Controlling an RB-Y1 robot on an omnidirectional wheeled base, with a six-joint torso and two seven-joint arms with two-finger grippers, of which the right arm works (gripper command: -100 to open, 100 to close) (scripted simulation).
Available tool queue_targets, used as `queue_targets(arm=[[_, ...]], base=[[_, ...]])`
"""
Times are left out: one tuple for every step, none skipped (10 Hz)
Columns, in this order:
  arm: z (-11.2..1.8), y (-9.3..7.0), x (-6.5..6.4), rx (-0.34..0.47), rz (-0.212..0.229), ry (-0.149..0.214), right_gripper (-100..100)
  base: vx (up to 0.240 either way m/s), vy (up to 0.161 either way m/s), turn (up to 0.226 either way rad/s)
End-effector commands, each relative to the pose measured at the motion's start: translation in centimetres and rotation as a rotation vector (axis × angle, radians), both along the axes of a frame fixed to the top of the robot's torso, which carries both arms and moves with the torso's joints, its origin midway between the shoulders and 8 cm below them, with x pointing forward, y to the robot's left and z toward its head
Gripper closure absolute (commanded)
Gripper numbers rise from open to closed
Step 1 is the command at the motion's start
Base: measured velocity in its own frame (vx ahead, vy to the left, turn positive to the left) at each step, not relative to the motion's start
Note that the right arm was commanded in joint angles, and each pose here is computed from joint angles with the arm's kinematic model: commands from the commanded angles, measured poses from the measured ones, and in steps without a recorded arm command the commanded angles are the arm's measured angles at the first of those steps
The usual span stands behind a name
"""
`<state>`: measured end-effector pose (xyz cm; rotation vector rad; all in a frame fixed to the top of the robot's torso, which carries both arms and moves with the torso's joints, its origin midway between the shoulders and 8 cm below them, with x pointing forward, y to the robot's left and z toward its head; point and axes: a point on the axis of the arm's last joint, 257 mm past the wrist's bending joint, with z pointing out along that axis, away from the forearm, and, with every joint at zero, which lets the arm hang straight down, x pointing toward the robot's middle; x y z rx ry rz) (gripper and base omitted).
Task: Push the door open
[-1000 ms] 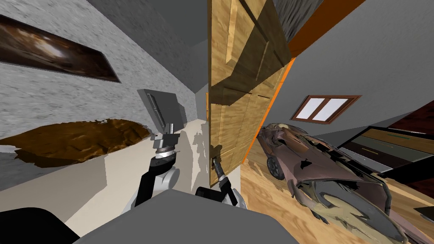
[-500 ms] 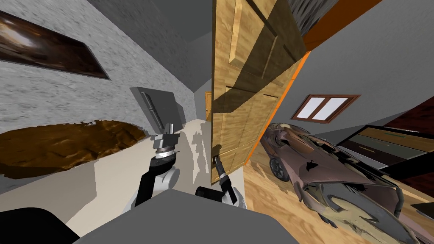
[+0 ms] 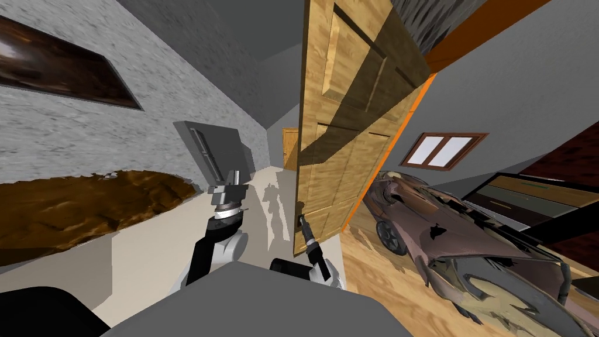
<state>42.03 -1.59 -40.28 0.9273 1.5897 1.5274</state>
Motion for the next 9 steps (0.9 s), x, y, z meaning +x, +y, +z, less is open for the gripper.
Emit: queue_targets(arm=[[0.5,-1.7,1.1,-0.001,-0.040,-0.013,100],[0.5,-1.7,1.1,-0.001,-0.040,-0.013,100],[0.6,-2.4,1.6,0.003,-0.067,-0.014,100],[0.7,-2.7,1.8,0.009,-0.083,-0.014,100],[0.9,-2.9,2.1,0.015,-0.097,-0.014,100],[1.0,-3.0,2.3,0.025,-0.113,-0.014,100],[0.6,-2.9,1.9,0.015,-0.102,-0.005,100],[0.6,-4.9,2.6,0.004,-0.137,-0.012,100],[0.6,-5.3,2.8,0.002,-0.144,-0.013,100]], base=[[0.176,0.203,-0.035],[0.122,0.143,-0.039],[0.126,0.158,-0.072],[0.129,0.210,-0.087],[0.127,0.180,-0.083],[0.162,0.168,-0.084],[0.081,0.076,-0.035],[0.121,0.117,-0.064],[0.156,0.167,-0.087]])
